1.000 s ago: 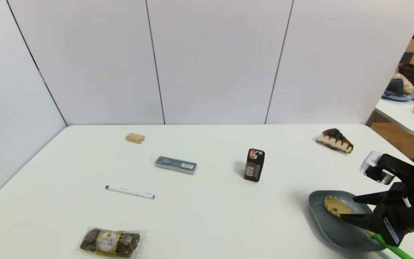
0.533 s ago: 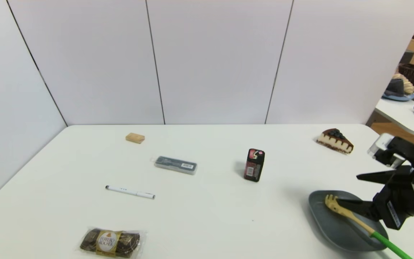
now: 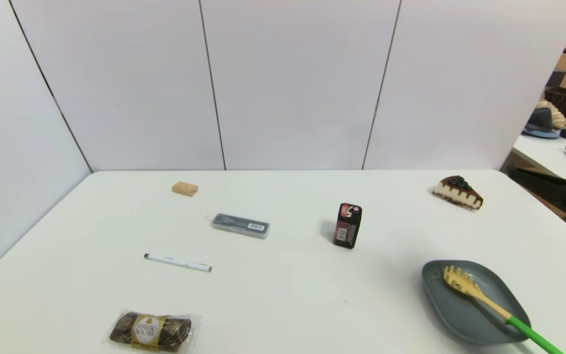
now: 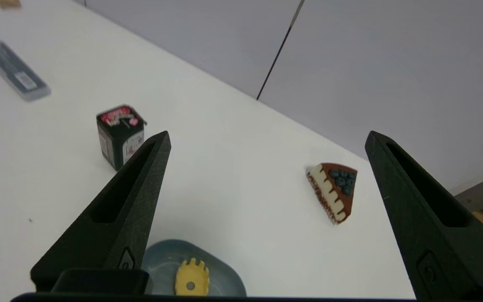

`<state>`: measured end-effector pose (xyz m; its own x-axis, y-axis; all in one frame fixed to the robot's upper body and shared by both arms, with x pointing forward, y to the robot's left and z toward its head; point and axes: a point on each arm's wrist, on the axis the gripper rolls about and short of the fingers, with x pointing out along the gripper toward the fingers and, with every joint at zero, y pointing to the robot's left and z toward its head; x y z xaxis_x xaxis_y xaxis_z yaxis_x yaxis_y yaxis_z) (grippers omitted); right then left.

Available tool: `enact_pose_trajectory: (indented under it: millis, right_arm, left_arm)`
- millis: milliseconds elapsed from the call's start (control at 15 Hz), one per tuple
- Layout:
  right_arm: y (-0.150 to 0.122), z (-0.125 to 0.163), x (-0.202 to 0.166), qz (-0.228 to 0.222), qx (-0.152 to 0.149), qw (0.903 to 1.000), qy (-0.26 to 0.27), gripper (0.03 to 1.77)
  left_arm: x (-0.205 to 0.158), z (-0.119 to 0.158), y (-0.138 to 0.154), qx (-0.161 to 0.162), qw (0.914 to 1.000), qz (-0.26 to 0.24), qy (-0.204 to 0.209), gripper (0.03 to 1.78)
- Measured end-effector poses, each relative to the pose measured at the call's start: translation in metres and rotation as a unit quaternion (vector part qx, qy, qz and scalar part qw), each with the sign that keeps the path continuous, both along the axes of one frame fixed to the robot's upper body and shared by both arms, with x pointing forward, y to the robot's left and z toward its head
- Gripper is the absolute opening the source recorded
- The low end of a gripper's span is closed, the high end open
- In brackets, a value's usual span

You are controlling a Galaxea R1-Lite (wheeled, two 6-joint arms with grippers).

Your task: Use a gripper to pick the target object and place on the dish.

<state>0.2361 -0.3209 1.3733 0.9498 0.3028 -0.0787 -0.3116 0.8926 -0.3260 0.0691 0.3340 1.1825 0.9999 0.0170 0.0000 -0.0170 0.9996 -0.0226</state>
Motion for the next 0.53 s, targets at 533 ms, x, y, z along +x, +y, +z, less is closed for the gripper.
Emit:
enact_pose_trajectory:
  millis: [533]
  right_arm:
    - [-0.012, 0.031, -0.058, -0.051, 0.148, 0.9853, -0.068, 1.67]
  left_arm:
    - [0.0, 0.0, 0.0, 0.0, 1.0, 0.0, 0.0, 1.69]
